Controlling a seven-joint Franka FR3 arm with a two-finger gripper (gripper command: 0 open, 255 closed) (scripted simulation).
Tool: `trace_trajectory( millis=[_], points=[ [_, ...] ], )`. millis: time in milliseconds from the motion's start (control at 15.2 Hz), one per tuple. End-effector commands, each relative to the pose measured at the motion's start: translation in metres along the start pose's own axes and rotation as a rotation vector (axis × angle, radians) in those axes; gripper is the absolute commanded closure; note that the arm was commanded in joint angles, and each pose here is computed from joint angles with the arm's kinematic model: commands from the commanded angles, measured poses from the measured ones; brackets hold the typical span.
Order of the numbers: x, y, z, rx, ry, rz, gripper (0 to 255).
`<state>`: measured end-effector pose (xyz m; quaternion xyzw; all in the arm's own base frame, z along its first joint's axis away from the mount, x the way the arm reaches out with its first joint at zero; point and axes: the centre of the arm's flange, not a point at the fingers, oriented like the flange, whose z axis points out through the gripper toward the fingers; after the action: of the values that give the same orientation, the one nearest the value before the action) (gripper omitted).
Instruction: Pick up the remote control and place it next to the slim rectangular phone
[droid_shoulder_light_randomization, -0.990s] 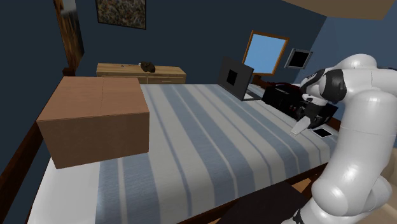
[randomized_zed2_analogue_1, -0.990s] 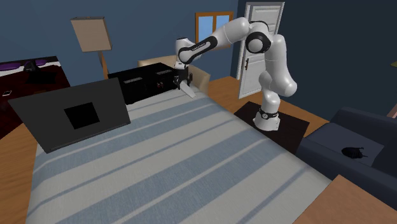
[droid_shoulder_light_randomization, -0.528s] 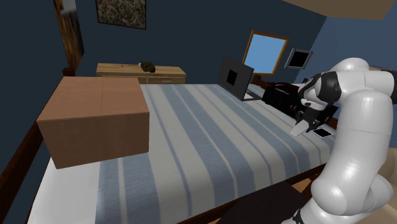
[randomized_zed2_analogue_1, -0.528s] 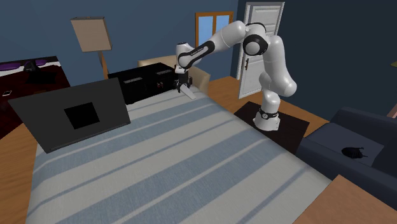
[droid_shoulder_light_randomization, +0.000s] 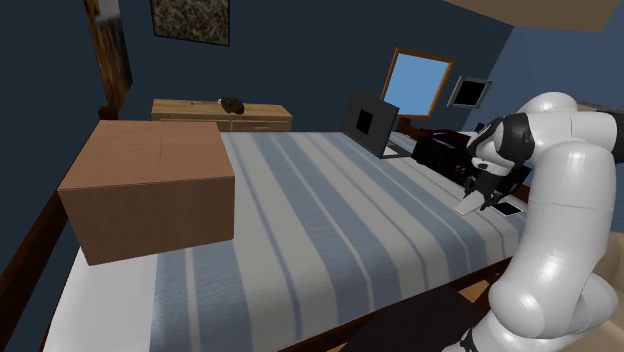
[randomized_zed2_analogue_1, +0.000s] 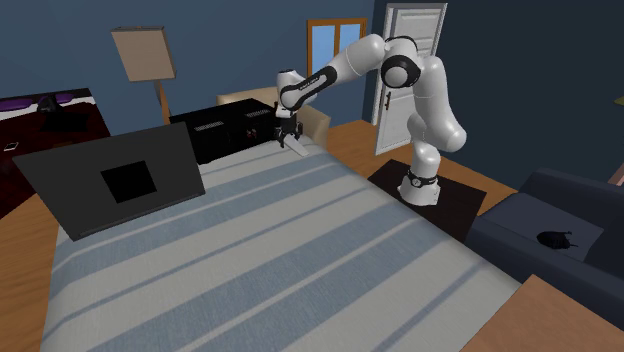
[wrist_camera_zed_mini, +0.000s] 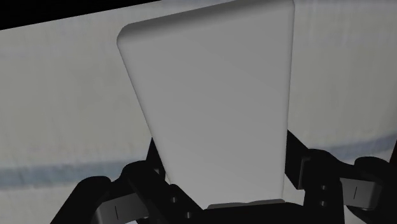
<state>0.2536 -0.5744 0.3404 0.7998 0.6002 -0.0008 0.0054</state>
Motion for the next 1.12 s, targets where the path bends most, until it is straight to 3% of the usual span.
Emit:
trace_trajectory(
  millis=[0, 330, 594, 1056],
  points=[
    [0.000, 0.000, 0.000, 0.000, 0.000, 0.000, 0],
    [0.000, 0.000, 0.000, 0.000, 0.000, 0.000, 0],
    [0.000, 0.000, -0.050, 0.000, 0.000, 0.000, 0],
    [0.000, 0.000, -0.050, 0.000, 0.000, 0.000, 0]
  ],
)
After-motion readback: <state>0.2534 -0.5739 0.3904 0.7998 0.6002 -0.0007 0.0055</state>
